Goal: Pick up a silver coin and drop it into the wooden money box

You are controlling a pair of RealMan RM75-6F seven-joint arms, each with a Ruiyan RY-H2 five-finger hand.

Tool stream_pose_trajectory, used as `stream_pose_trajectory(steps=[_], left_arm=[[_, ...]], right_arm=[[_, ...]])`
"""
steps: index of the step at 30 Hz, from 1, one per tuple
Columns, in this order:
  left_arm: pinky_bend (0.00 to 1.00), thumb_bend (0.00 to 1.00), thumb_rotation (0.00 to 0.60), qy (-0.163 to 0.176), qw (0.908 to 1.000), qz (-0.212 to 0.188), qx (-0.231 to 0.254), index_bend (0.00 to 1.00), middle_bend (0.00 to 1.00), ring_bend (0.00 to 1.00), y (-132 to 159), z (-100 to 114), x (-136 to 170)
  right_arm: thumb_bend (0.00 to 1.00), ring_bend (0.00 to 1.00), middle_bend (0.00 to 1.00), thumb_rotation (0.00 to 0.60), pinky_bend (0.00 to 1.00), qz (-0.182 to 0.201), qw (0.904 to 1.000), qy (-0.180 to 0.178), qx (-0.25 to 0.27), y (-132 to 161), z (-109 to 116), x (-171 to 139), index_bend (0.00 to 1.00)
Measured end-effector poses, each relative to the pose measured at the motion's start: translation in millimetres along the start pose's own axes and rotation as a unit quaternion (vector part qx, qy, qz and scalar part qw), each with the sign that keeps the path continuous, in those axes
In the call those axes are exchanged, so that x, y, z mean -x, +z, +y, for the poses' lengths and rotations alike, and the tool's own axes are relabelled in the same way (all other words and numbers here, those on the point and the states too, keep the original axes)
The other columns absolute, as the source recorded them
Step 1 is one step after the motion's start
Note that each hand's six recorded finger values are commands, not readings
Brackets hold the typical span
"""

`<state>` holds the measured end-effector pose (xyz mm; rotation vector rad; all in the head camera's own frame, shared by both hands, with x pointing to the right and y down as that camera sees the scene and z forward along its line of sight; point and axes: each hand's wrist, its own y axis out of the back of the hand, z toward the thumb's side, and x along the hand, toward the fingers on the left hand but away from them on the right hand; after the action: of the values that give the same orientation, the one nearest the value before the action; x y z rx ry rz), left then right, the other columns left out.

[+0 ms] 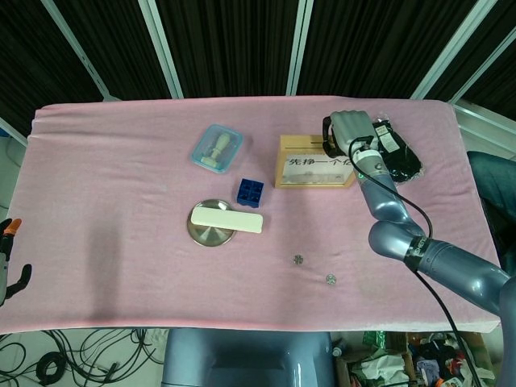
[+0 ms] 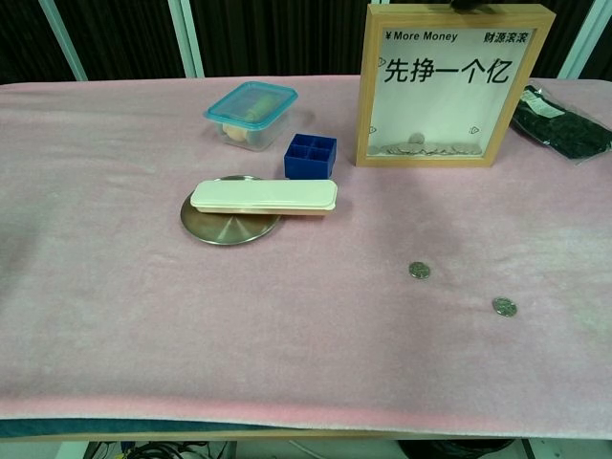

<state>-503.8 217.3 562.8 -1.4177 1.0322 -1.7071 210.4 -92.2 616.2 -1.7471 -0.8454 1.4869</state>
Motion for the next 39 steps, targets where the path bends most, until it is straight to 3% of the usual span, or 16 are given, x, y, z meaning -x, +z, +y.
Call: stream_pose_trajectory(steps=[7,19,23,26,28,31,35,39], left_arm=[[0.00,0.40,0.600,-0.001,1.0000,0.001,-0.001,0.06,0.04,0.00,0,0,0],[0.00,0.40,0.600,-0.002,1.0000,0.003,-0.001,0.07,0.04,0.00,-1,0,0],[0.00,0.40,0.600,-0.002,1.0000,0.002,-0.001,0.07,0.04,0.00,0,0,0],[0.00,0.40,0.600,-0.002,1.0000,0.001,-0.001,0.07,0.04,0.00,0,0,0],[0.00,0.40,0.600,-0.003,1.0000,-0.001,-0.001,0.07,0.04,0.00,1,0,0],[0.00,0.40,0.600,-0.005,1.0000,-0.005,-0.002,0.07,0.04,0.00,2,-1,1],[0.00,0.40,0.600,-0.003,1.0000,-0.008,-0.003,0.07,0.04,0.00,2,0,1],[0.00,0.40,0.600,0.001,0.9999,-0.012,-0.004,0.07,0.04,0.00,4,1,2]], right_arm=[[0.41,0.82,0.75,0.600,0.83,-0.001,1.0000,0.002,-0.005,-2,0,0,0.50],[0.42,0.82,0.75,0.600,0.83,-0.003,0.9999,0.008,-0.011,-3,2,-1,0.38],[0.39,0.74,0.66,0.600,0.82,-0.002,1.0000,-0.006,0.004,-1,11,-3,0.37],[0.34,0.59,0.49,0.600,0.69,0.001,0.9995,-0.026,0.017,-1,21,-11,0.34],[0.30,0.47,0.38,0.600,0.56,0.006,0.9990,-0.037,0.025,-1,25,-23,0.33],[0.27,0.35,0.27,0.600,0.41,0.013,0.9981,-0.052,0.030,-6,27,-48,0.31],[0.23,0.28,0.19,0.600,0.32,0.015,0.9968,-0.077,0.017,-20,23,-94,0.29],[0.20,0.26,0.17,0.600,0.29,-0.001,0.9925,-0.120,-0.026,-52,15,-145,0.28]])
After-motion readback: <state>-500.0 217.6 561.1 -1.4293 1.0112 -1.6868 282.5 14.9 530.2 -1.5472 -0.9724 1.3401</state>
